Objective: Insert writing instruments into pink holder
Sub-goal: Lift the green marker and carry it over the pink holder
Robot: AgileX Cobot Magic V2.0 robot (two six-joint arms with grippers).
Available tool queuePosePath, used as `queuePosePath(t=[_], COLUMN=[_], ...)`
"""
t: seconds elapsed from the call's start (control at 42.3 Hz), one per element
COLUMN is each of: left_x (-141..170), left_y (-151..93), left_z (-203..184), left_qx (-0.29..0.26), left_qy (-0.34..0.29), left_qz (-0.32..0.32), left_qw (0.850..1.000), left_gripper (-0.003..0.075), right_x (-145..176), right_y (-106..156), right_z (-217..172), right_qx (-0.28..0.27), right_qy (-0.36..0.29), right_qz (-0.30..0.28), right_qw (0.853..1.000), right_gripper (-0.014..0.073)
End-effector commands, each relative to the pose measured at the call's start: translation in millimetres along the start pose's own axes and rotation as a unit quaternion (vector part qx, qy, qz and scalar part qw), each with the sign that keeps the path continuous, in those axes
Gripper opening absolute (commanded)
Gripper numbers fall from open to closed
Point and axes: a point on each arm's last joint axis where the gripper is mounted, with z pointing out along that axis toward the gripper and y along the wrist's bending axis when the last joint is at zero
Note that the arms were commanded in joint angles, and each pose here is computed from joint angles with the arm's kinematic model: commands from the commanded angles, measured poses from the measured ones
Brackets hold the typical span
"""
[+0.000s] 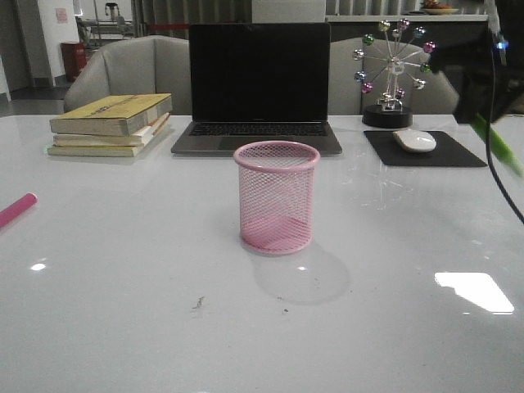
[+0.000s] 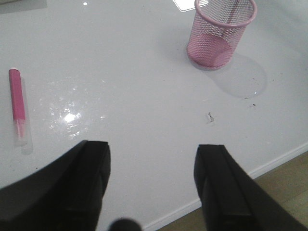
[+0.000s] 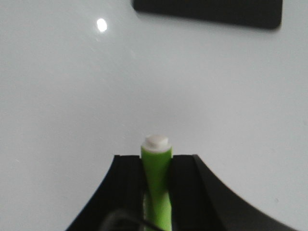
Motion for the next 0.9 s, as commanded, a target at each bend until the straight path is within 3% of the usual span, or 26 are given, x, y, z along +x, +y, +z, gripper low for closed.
queuePosePath(t=[0.0,0.118,0.213,0.355,0.473,0.639,0.804,0.875], left_x=[-15.4,-15.4,-15.4,-15.4,-15.4,-15.4,-15.4,-15.4], left_y=[-1.1,-1.1,-1.1,-1.1,-1.1,-1.1,-1.1,-1.1], left_z=[-5.3,-5.3,-5.3,-5.3,-5.3,-5.3,-5.3,-5.3], left_qx=[0.001,0.001,0.001,0.001,0.001,0.001,0.001,0.001], left_qy=[-0.048,-0.048,-0.048,-0.048,-0.048,-0.048,-0.048,-0.048], left_qz=[-0.006,-0.006,-0.006,-0.006,-0.006,-0.006,-0.006,-0.006], left_qw=[0.999,0.999,0.999,0.999,0.999,0.999,0.999,0.999], left_gripper=[0.0435,0.0435,0.0435,0.0435,0.0435,0.0435,0.0435,0.0435], right_x=[-17.1,-1.7,12.3,34.2,45.8,54.7,69.1,74.6], right_y=[25.4,55.6,83.2,120.7,144.8,161.7,168.6,170.0], right_z=[-59.4,-89.0,-106.6,-107.8,-96.7,-61.8,-18.5,-6.0], right_qx=[-0.033,-0.075,-0.116,-0.172,-0.202,-0.208,-0.199,-0.195], right_qy=[-0.167,-0.282,-0.361,-0.430,-0.460,-0.458,-0.417,-0.399], right_qz=[-0.011,-0.020,-0.034,-0.051,-0.058,-0.068,-0.079,-0.085], right_qw=[0.985,0.956,0.925,0.885,0.863,0.862,0.883,0.892], right_gripper=[0.0143,0.0143,0.0143,0.0143,0.0143,0.0143,0.0149,0.0195])
